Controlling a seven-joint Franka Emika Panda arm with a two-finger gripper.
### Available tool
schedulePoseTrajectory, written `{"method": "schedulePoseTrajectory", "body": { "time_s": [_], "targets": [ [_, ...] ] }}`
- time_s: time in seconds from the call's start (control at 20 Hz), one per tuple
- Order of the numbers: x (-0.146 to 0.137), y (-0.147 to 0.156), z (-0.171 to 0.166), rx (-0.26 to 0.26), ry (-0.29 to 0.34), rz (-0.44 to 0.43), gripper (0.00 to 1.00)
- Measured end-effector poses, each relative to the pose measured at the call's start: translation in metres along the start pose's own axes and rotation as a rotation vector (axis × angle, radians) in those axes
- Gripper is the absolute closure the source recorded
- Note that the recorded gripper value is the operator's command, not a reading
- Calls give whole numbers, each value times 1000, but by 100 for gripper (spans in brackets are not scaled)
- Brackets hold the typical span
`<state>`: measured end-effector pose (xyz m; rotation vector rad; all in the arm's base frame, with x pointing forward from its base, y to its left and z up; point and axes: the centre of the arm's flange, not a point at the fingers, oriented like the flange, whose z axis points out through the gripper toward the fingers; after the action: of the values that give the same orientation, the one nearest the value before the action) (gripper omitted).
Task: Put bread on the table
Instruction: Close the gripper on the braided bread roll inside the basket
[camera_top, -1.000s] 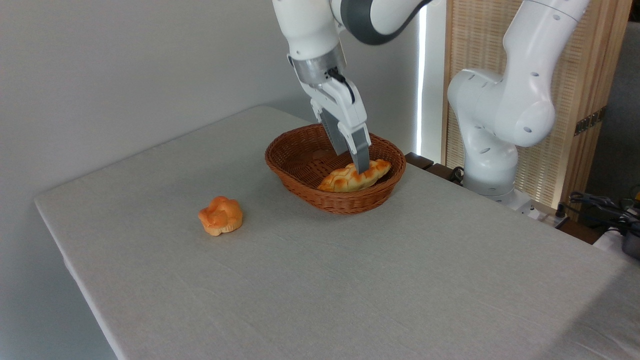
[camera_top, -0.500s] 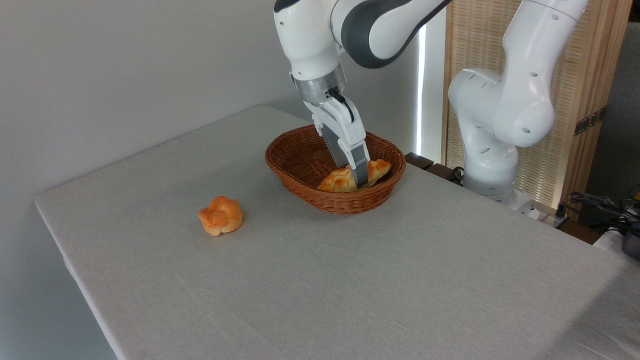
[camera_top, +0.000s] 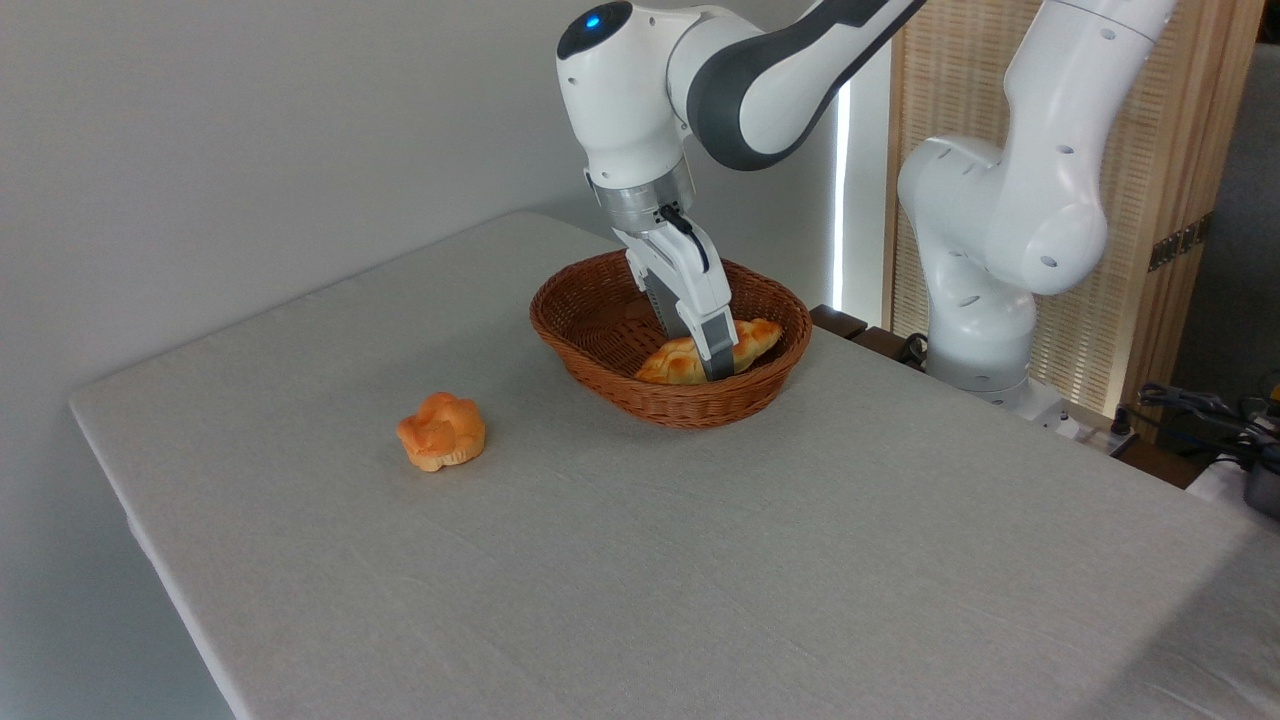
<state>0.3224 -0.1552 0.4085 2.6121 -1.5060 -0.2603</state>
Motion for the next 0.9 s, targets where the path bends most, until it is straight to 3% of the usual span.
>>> {"method": "schedulePoseTrajectory", "body": {
  "time_s": [0.9],
  "targets": [
    [3, 3, 2, -4, -6, 10, 79]
  ]
}}
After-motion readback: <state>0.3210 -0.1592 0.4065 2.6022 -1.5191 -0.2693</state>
